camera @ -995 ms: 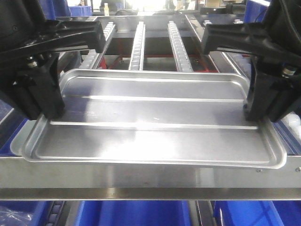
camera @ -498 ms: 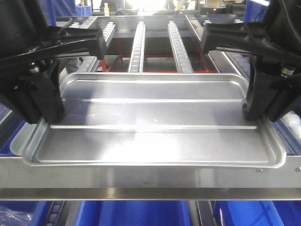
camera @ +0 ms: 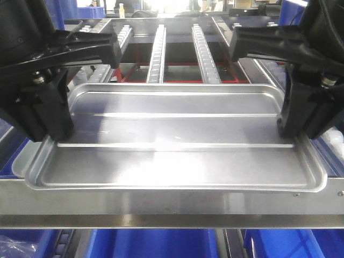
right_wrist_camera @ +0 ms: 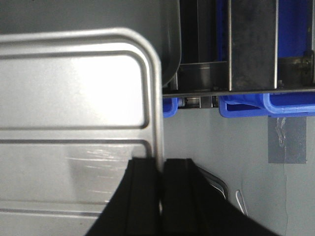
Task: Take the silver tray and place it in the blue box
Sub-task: 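Lift the tray with both grippers and pull it toward the robot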
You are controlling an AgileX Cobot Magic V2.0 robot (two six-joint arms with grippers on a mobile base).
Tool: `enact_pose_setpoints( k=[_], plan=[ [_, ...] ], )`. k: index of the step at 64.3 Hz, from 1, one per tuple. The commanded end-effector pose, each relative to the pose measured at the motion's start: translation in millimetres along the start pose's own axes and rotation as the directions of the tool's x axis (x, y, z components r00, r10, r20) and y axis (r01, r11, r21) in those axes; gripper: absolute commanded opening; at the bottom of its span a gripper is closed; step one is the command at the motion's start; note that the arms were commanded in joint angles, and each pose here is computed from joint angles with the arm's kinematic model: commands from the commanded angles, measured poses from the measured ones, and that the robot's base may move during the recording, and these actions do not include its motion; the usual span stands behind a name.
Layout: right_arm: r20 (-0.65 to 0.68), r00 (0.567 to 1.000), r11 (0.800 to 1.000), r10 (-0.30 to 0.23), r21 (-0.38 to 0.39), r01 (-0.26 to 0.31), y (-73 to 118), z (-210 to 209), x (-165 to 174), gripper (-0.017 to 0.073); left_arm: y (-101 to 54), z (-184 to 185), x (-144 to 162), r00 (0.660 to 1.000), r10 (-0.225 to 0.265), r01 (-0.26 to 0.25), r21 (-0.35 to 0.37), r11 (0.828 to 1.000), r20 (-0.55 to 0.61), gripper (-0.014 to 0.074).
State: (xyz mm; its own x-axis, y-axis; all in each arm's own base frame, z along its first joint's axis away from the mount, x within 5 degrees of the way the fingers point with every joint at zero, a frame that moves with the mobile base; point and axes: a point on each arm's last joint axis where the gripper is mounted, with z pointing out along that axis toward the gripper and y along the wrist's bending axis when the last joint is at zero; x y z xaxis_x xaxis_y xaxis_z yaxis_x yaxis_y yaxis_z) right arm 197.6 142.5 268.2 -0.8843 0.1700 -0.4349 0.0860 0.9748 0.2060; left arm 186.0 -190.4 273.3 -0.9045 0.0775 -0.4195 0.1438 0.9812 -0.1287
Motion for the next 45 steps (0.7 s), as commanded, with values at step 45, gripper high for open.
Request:
enact_pose_setpoints(
  k=[45],
  plan=[
    [0.069,0.998,1.000,-0.016,-0.024,0.018,0.3,-13.8,-8.4,0.0049,0.1,-13.8,-5.5,0.999,0.001,-0.002,0.014,1.000,0.052,-0.0006]
  ],
)
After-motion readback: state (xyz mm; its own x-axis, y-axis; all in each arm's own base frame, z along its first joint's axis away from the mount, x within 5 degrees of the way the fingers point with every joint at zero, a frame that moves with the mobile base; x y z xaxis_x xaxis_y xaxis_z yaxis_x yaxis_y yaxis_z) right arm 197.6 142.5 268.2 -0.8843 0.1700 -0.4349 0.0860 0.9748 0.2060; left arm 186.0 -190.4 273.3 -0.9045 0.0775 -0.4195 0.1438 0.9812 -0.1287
